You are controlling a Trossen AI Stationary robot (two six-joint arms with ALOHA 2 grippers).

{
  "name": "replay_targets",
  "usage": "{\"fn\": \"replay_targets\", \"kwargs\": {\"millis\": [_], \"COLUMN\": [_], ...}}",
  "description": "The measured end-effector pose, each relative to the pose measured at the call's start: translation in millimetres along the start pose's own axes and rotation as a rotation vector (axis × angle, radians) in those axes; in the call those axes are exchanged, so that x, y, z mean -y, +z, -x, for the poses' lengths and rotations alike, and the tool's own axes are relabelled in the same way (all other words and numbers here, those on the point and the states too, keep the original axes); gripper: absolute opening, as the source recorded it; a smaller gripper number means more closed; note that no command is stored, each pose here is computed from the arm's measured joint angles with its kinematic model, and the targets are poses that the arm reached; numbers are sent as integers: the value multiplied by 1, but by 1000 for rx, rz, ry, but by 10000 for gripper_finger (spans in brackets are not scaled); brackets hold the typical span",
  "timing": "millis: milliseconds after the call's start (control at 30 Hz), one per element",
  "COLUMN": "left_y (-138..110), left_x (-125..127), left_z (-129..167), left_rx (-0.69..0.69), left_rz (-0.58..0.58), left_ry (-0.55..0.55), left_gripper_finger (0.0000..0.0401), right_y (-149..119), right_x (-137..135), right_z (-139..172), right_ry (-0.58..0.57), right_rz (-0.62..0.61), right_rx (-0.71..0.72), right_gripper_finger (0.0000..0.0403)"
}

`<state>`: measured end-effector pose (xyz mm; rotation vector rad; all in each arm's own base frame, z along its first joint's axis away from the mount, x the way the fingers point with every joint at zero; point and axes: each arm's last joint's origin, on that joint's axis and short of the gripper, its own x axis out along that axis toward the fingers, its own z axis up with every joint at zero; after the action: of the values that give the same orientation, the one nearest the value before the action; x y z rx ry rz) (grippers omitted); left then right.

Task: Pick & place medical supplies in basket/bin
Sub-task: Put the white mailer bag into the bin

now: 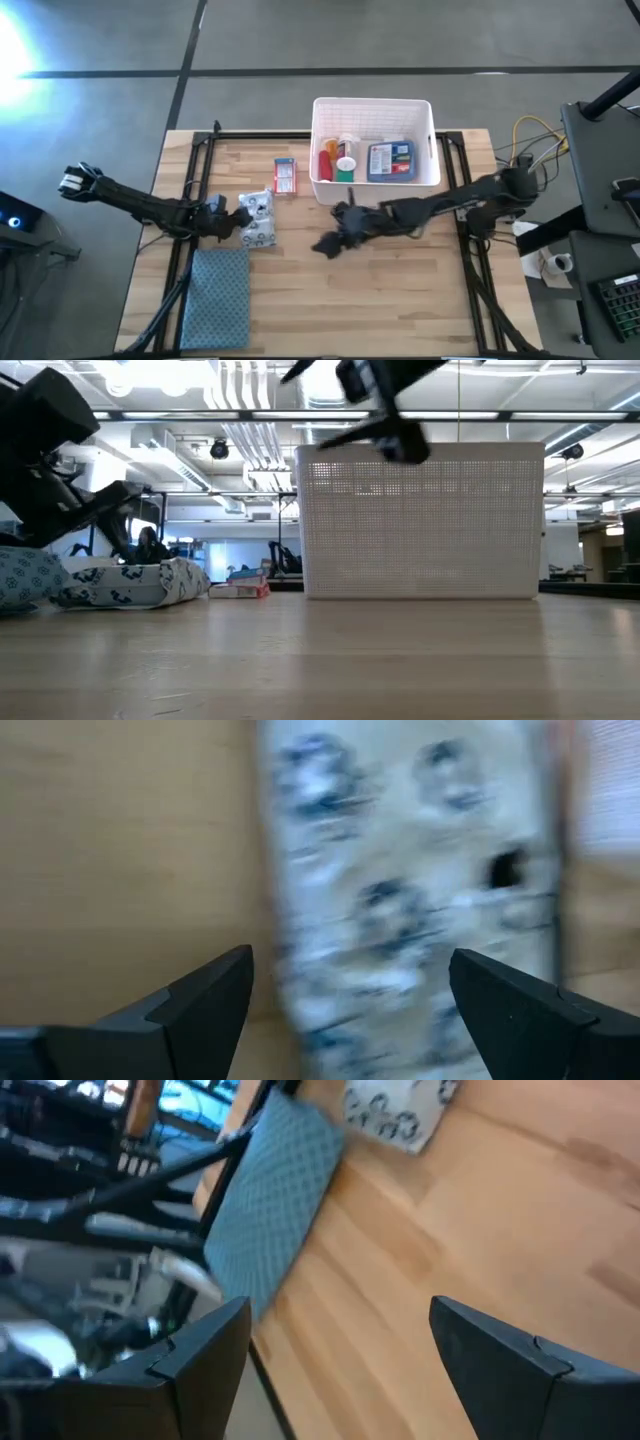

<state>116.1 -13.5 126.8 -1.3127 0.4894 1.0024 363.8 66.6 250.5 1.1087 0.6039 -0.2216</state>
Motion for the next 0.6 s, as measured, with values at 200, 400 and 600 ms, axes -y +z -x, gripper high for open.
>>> {"fn": "replay_targets", "kwargs": {"millis": [200,400,600], "left_y": [-4,-5,-5], "left_x": [2,-6,-8], "left_z": [-10,-16,-17], "left_rx": [12,-1,2], "left_rz": [24,19,16], "left_ry": [-189,-176,-172], "left_gripper_finger": [315,315,315], "right_y": [23,41,58], "right_x": [20,22,22], "right_z": [-56,-101,-136], "right_ry": [-72,-89,-110], "right_rz": [-26,-10,-13], "right_rx": [-46,-21,44], "right_gripper_finger": [296,287,272]}}
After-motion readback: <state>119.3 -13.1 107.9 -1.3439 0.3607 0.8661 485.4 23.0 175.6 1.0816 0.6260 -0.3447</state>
